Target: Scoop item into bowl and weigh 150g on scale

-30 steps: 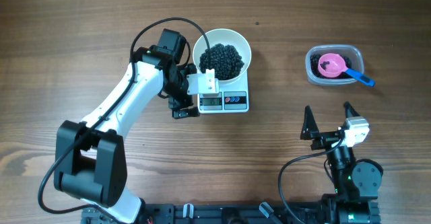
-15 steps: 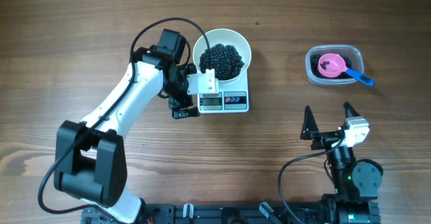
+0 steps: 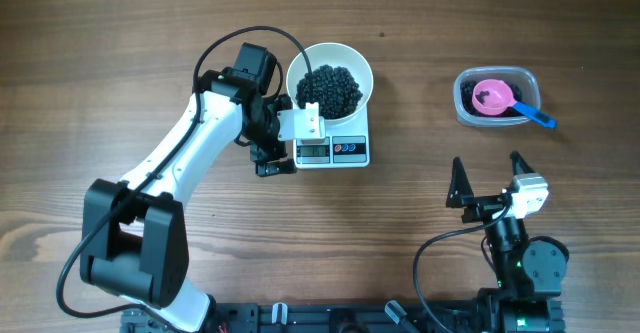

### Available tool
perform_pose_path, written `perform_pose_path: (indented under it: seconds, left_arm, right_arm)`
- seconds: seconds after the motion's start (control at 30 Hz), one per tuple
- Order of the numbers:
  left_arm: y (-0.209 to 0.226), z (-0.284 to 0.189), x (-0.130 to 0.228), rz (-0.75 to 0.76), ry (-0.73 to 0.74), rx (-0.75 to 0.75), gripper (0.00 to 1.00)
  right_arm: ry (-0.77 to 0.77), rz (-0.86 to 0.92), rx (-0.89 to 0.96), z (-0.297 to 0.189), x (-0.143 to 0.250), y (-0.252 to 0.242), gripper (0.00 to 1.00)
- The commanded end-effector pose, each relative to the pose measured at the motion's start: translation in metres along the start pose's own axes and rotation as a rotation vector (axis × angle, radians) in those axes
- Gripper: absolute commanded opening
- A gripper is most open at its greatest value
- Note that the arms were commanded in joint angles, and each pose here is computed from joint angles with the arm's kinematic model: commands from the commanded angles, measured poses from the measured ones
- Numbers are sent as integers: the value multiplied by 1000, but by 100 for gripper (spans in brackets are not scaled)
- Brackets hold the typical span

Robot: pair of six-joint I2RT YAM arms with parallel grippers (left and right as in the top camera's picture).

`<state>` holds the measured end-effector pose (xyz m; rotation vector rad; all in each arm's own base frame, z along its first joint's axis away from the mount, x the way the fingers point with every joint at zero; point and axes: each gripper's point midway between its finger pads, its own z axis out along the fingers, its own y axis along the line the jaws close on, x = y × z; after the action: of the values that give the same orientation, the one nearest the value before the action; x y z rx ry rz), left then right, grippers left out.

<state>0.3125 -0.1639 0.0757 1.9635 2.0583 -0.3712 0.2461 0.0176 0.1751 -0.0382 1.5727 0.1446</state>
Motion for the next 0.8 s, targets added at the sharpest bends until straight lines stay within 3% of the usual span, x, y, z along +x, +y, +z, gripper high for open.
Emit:
perform_pose_path:
  seconds: [0.0,0.43,0.57,0.77]
  left_arm:
    - [-2,2,-3,0,-16,14,100]
    - [2,2,-7,-12,-40,-1,100]
    - [43,-17,-37,-353,-191,-161,100]
    - [57,-55,-56,-407,-288,-274,100]
  right_arm:
    - [-11,9,21,-1,-2,-4,100]
    - [-12,10,21,-1,-2,-4,100]
    - [-12,10,21,-1,-2,-4,99]
    - [-11,10,21,-1,-2,-4,100]
